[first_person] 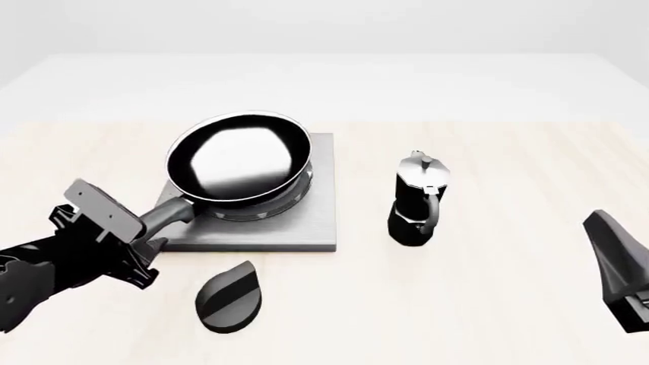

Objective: Turn on the stove and put the frying pan on it.

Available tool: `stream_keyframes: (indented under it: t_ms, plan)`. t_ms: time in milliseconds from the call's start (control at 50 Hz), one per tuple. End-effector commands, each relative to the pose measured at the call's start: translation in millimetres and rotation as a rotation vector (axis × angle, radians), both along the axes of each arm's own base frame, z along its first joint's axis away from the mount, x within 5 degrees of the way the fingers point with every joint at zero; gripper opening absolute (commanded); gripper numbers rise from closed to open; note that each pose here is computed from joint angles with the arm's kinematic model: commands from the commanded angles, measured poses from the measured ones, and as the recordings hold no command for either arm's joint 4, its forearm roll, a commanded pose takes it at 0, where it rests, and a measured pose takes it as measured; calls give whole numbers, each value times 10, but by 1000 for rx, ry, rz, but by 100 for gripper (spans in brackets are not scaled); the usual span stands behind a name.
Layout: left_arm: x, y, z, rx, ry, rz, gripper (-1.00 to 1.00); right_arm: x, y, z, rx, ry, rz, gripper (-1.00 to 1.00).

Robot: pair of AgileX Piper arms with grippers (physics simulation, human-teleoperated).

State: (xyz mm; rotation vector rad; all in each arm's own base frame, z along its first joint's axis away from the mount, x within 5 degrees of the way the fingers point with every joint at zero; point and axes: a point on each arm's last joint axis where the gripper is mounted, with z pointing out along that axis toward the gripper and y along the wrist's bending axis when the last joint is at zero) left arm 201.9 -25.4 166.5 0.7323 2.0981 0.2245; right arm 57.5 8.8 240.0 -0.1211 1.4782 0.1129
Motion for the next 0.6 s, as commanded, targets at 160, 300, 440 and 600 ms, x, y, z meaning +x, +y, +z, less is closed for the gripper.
stream_keyframes:
  t_ms: [160,300,440,600]
  plan:
    - [16,-16,43,-24,-13,17,100,-15,-2,18,2,-3,0,100]
    - [6,-26,53,-23,-17,10,100,-26,-5,22,3,-6,-1,100]
    - [-32,-72,166,-37,-39,-8,100,-31,-6,19,4,-7,-3,100]
    - [-80,-115,411,-63,-75,-22,100,-48,-10,39,5,-11,-4,100]
